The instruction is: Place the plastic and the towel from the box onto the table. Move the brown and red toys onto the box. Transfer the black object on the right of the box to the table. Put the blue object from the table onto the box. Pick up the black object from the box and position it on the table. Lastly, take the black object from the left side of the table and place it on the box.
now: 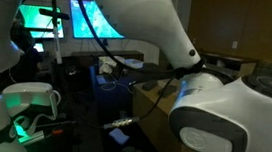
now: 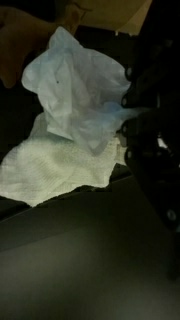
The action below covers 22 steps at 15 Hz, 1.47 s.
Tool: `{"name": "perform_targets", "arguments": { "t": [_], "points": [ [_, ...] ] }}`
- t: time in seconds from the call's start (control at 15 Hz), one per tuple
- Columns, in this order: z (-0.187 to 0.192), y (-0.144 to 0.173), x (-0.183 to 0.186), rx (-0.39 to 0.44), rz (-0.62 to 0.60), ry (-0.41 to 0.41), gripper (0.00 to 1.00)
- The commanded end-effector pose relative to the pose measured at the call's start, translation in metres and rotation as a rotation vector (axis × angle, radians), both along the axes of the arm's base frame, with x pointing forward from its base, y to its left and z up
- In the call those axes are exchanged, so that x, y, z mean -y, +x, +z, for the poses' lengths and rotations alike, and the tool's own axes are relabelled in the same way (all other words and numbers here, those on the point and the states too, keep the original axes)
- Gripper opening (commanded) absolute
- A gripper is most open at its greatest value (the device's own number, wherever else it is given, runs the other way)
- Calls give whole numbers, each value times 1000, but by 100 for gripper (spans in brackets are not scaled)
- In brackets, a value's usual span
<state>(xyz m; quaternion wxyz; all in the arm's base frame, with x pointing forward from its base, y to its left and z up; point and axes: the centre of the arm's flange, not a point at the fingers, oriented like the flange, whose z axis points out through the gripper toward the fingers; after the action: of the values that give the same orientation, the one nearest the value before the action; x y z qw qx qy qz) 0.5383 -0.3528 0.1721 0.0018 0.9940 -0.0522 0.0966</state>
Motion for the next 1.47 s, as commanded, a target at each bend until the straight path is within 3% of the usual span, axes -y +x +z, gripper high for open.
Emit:
{"name": "perform_targets", "arguments": {
  "t": [0.0, 0.2, 0.27, 0.33, 0.67, 0.93, 1.4],
  "points": [
    [-39, 2, -2, -42, -50, -103, 2],
    [-64, -4, -5, -78, -83, -123, 2],
    [-69, -6, -6, -84, -92, -129, 22],
    [-73, -6, -7, -90, -106, -142, 33],
    [-71, -8, -14, -96, -149, -169, 70],
    [-49, -8, -25, -51, -144, -179, 98],
    [-14, -23, -81, 1, -93, -128, 100]
  ]
}}
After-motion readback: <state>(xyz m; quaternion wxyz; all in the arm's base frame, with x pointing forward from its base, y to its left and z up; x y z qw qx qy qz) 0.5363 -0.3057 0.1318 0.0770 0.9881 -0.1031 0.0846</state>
